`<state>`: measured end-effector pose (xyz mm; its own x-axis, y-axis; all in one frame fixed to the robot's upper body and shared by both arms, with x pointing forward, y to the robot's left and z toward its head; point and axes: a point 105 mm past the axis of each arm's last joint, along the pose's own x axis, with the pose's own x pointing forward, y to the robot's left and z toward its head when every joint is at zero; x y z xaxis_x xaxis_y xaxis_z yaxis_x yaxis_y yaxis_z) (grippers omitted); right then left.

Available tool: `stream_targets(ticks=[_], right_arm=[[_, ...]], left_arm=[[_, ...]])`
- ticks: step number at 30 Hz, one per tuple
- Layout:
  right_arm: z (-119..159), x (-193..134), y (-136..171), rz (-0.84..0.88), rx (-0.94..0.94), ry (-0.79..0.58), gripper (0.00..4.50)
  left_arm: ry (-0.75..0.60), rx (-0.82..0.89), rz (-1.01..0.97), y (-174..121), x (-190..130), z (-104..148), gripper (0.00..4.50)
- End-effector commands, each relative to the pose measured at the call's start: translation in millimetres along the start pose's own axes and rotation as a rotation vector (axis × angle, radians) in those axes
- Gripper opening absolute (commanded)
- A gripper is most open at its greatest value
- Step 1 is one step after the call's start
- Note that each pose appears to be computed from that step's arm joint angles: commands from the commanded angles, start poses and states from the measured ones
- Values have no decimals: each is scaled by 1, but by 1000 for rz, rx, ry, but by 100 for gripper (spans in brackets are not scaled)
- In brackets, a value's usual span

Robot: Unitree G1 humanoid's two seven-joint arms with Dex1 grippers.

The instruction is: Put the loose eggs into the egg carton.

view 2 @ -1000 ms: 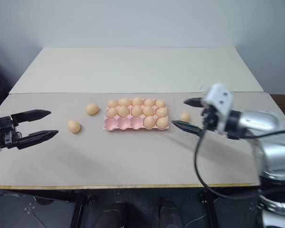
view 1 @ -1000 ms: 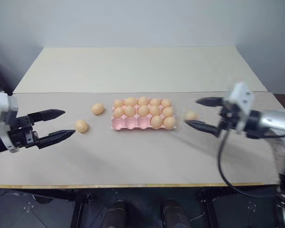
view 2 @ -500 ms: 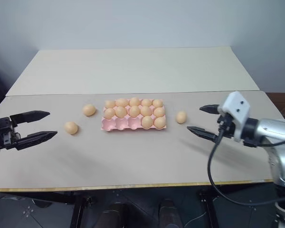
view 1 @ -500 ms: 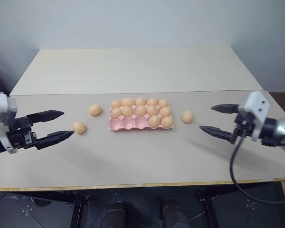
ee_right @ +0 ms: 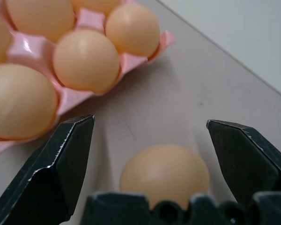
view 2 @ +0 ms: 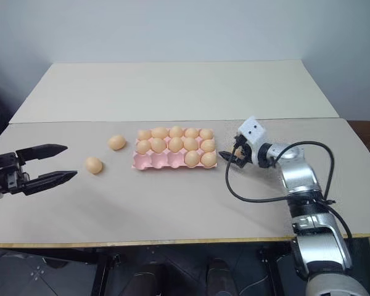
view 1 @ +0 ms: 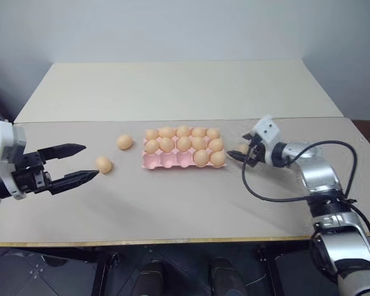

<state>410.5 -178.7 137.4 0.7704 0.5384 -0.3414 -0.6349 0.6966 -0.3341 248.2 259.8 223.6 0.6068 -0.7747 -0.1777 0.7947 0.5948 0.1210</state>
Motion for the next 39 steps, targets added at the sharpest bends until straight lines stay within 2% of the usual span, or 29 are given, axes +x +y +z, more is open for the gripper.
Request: stream_targets(ticks=[1, 4, 8, 11, 14, 18, 24, 31, 32, 36, 39], right_arm=[[2, -3, -15, -58, -20, -16, 446], [2, 0, -13, -52, 4, -36, 386], [15, 0, -11, -51, 1, -87, 260], [31, -8, -10, -49, -29, -131, 257], [63, -17, 3, -14, -75, -206, 257], [94, -13, 45, 113, -125, -255, 257], [104, 15, 97, 214, -141, -272, 257], [114, 43, 122, 247, -120, -269, 257], [111, 45, 124, 252, -123, -257, 328], [113, 43, 124, 247, -130, -261, 448], [130, 30, 115, 218, -117, -325, 448]], left_arm=[[-20, 49, 10, -2, -5, 12, 450], [-20, 51, 11, -2, -5, 12, 450], [-24, 68, 10, -1, -3, 16, 450], [-26, 77, 8, -1, -3, 18, 450], [-27, 77, 10, -1, -3, 18, 450], [-25, 72, 8, -2, -4, 17, 450], [-21, 65, 9, -2, -5, 17, 450], [-21, 56, 13, -5, -5, 15, 450], [-21, 55, 14, -5, -5, 14, 450], [-19, 53, 15, -6, -5, 14, 450], [-19, 53, 14, -5, -5, 14, 450]])
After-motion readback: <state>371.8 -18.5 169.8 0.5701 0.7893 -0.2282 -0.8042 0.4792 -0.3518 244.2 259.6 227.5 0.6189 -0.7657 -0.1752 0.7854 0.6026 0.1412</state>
